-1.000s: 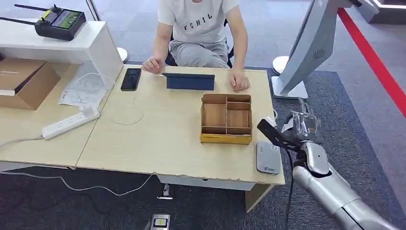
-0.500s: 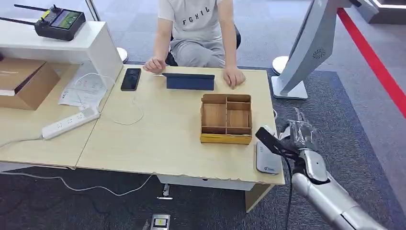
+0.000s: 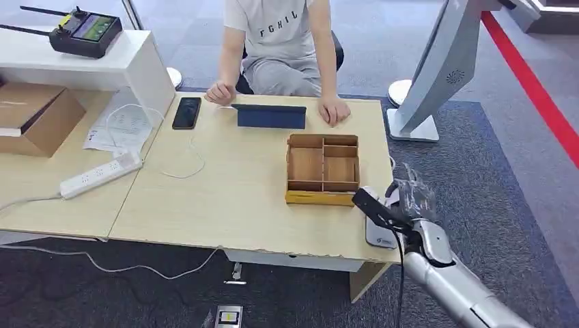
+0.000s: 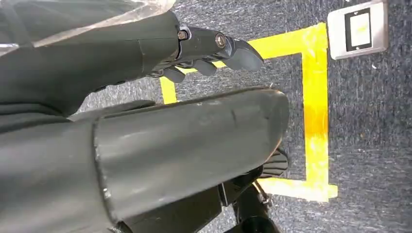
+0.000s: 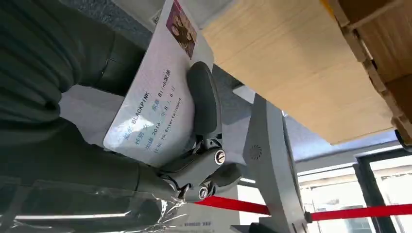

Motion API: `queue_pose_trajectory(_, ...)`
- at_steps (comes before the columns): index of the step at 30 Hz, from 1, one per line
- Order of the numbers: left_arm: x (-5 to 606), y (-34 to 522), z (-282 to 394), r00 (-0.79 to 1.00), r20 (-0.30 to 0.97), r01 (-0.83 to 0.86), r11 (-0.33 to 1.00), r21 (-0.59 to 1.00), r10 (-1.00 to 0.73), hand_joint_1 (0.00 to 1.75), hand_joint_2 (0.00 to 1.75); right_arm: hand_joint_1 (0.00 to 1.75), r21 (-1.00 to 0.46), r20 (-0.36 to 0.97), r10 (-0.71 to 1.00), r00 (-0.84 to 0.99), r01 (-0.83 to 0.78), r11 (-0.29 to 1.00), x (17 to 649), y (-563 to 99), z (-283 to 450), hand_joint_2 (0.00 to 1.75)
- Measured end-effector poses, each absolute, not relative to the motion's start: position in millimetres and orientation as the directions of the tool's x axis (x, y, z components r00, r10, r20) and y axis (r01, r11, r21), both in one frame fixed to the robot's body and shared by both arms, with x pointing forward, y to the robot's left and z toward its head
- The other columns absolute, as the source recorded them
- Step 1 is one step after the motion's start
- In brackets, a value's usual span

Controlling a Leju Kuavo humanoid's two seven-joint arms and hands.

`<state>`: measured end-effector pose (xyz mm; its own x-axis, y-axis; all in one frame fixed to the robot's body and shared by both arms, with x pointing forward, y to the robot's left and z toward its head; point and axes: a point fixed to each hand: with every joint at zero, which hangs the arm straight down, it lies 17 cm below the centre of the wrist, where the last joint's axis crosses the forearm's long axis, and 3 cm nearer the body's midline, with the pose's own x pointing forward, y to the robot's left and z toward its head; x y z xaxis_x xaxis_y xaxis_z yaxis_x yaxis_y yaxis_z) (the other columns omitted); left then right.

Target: Pass the card to the sensor for recognition and then transmit it.

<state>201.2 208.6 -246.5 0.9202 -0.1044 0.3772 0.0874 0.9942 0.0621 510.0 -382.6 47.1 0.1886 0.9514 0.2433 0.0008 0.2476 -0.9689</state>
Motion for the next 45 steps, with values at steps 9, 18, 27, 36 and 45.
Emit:
queue_pose_trajectory(9,202.1,209.7,-246.4,0.922,0.376,0.078,0.995,0.063,-0.096,0.0,0.0,1.75,-0.97,0.232,0.953,0.196,-0.025,0.242,507.2,-380.6,35.1,1.75)
queue_pose_trajectory(18,201.7,209.0,-246.5,0.927,0.367,0.067,0.996,0.052,-0.082,0.0,0.0,1.75,-0.965,0.239,0.939,0.247,-0.051,0.259,500.2,-394.3,17.5,1.75)
queue_pose_trajectory(27,192.7,214.9,-250.0,0.933,0.357,0.016,0.998,0.065,-0.038,0.0,0.0,1.75,-0.96,0.233,0.941,0.247,-0.097,0.263,499.3,-390.5,4.9,1.75)
queue_pose_trajectory(36,188.3,212.4,-251.0,0.935,0.353,0.013,0.999,0.047,-0.029,0.0,0.0,1.75,-0.954,0.254,0.937,0.24,-0.095,0.284,504.2,-383.1,7.0,1.75)
queue_pose_trajectory(45,181.0,211.4,-252.8,0.933,0.359,0.011,0.999,0.037,-0.023,0.0,0.0,1.75,-0.94,0.33,0.932,0.152,-0.037,0.339,537.6,-351.2,58.9,1.75)
